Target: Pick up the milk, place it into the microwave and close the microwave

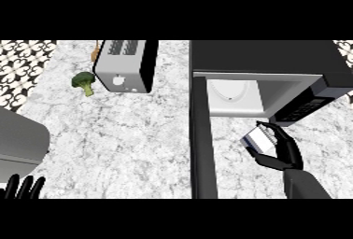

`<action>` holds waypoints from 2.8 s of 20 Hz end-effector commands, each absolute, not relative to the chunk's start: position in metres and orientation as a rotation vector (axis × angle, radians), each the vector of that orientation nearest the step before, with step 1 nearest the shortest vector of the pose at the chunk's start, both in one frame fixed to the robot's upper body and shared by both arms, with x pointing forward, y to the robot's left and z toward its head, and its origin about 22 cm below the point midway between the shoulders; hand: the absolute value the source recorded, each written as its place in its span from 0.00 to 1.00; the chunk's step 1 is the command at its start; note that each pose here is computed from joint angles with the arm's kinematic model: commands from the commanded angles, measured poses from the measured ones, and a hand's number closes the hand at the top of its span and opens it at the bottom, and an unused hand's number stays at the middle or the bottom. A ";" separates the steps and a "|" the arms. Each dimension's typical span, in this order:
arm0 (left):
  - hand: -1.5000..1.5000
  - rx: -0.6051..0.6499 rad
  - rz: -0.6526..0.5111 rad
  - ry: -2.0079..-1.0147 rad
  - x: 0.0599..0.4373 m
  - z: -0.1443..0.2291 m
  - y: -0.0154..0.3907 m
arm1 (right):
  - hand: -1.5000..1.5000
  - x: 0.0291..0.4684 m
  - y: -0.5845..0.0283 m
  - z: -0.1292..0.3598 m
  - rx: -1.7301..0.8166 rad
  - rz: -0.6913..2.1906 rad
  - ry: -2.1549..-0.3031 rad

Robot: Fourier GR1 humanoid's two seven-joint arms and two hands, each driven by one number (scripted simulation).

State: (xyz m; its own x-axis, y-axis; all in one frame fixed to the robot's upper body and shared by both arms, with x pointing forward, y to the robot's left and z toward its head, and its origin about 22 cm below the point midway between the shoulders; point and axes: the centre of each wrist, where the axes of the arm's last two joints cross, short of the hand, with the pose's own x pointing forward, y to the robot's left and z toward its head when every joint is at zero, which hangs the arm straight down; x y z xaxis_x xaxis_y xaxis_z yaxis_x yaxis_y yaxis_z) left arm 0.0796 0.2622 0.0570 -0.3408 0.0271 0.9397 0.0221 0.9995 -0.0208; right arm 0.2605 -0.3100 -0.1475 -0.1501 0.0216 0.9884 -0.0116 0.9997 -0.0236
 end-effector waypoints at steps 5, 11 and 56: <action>0.00 -0.015 0.024 -1.924 0.080 0.077 0.257 | 1.00 0.266 -0.298 -0.146 0.205 -0.088 -1.841; 0.00 0.006 0.025 -1.924 0.077 0.064 0.271 | 1.00 0.240 -0.305 -0.158 0.241 -0.137 -1.840; 0.00 0.027 0.045 -1.882 0.059 0.050 0.322 | 1.00 0.276 -0.180 0.010 -0.107 -0.086 -1.842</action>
State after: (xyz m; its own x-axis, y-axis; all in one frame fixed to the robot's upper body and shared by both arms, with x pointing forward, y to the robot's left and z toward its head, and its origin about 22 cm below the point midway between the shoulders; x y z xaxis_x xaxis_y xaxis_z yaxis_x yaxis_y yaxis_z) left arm 0.0546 0.3213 0.0459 -0.3173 0.0070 0.9483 -0.0426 0.9989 -0.0217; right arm 0.2518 -0.1726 0.0192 -0.2937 -0.0147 0.9558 0.0593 0.9977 0.0335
